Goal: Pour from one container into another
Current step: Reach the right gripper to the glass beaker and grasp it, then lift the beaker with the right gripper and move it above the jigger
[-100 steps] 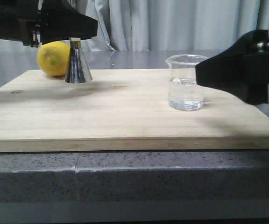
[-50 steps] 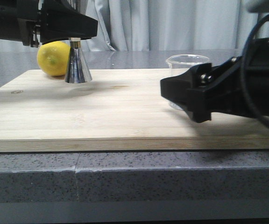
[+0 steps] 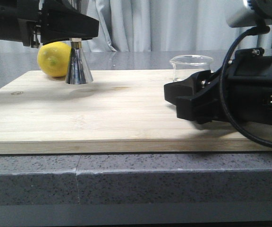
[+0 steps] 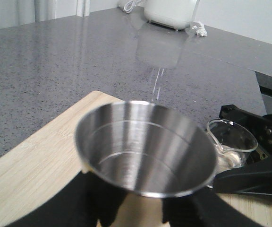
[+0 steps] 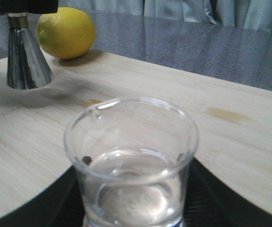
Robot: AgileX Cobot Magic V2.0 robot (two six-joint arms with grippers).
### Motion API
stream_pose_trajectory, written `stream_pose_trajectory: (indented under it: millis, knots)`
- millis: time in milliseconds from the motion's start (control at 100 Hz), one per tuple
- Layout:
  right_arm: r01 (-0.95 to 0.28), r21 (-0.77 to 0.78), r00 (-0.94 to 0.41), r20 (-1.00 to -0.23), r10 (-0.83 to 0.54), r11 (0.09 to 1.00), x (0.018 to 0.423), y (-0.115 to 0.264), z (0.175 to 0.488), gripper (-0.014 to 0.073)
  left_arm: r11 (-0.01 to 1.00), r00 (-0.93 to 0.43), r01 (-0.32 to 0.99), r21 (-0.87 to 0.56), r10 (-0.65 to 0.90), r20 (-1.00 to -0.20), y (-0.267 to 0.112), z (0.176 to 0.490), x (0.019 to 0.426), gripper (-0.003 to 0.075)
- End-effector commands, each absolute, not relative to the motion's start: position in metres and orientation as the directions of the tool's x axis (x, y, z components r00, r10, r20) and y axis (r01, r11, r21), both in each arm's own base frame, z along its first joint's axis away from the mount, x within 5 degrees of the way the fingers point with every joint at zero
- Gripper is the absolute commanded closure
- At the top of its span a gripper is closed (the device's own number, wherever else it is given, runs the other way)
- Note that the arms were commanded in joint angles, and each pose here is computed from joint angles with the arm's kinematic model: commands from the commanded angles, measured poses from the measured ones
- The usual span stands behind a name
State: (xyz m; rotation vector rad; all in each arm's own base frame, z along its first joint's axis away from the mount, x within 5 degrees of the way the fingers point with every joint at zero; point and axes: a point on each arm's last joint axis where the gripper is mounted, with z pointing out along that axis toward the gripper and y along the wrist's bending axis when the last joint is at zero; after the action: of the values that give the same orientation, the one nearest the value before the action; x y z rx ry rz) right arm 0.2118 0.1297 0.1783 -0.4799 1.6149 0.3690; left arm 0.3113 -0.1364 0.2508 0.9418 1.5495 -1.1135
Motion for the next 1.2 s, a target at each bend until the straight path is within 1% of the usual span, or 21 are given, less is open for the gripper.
stream_pose_trajectory:
  millis: [0,150,230,310,400,480,560,680,750,780,880,960,1030,1190]
  knots:
    - [-0.517,-0.049,0.041,-0.999,-0.032,0.855,0.214,0.132,0.195,0.0284,0.21,-0.149,0.964,-0.164,-0.086,-0.985,-0.139,0.286,0.303,0.046]
    - [-0.517,-0.049,0.043,-0.999,-0.031,0.855,0.214,0.132,0.196,0.0286,0.21,-0.149,0.964,-0.164,-0.086,-0.985,-0.139,0.286,0.303,0.046]
    - [-0.508,-0.026,0.044,-0.999,-0.004,0.861,0.213,0.131,0.2,0.0286,0.21,-0.149,0.964,-0.164,-0.086,-0.985,-0.139,0.286,0.303,0.046]
    - [-0.495,0.01,0.046,-0.998,0.038,0.869,0.212,0.128,0.207,0.0286,0.21,-0.149,0.964,-0.164,-0.086,-0.985,-0.139,0.286,0.303,0.046]
    - [-0.481,0.023,0.05,-0.997,0.054,0.876,0.21,0.125,0.217,0.0286,0.21,-0.149,0.964,-0.164,-0.086,-0.985,-0.139,0.286,0.303,0.046]
    - [-0.48,0.032,0.051,-0.997,0.064,0.877,0.21,0.125,0.231,0.0286,0.21,-0.149,0.964,-0.164,-0.086,-0.985,-0.139,0.286,0.303,0.046]
    - [-0.485,0.038,0.015,-0.999,0.052,0.874,0.213,0.128,0.246,0.0286,0.21,-0.149,0.964,-0.164,-0.086,-0.985,-0.139,0.286,0.303,0.046]
    - [-0.495,0.047,-0.034,-0.999,0.035,0.868,0.223,0.135,0.279,0.0286,0.21,-0.149,0.964,-0.164,-0.086,-0.985,-0.139,0.286,0.303,0.046]
    - [-0.504,0.044,-0.078,-0.997,0.006,0.862,0.229,0.14,0.296,0.0286,0.21,-0.149,0.964,-0.164,-0.086,-0.985,-0.139,0.286,0.303,0.046]
    - [-0.51,0.036,-0.076,-0.997,-0.004,0.859,0.232,0.143,0.305,0.0286,0.21,-0.149,0.964,-0.164,-0.086,-0.985,-0.139,0.286,0.303,0.046]
    - [-0.532,-0.001,-0.115,-0.991,-0.073,0.847,0.24,0.151,0.328,0.0286,0.21,-0.149,0.964,-0.164,-0.086,-0.985,-0.139,0.286,0.303,0.046]
    - [-0.539,-0.014,-0.172,-0.977,-0.126,0.842,0.247,0.157,0.345,0.0286,0.21,-0.149,0.964,-0.164,-0.086,-0.985,-0.139,0.286,0.303,0.046]
    - [-0.547,-0.037,-0.185,-0.969,-0.164,0.836,0.253,0.162,0.359,0.0286,0.21,-0.149,0.964,-0.164,-0.086,-0.985,-0.139,0.286,0.303,0.046]
    - [-0.578,-0.096,-0.237,-0.931,-0.279,0.81,0.265,0.179,0.379,0.0286,0.21,-0.149,0.964,-0.164,-0.086,-0.985,-0.139,0.286,0.303,0.046]
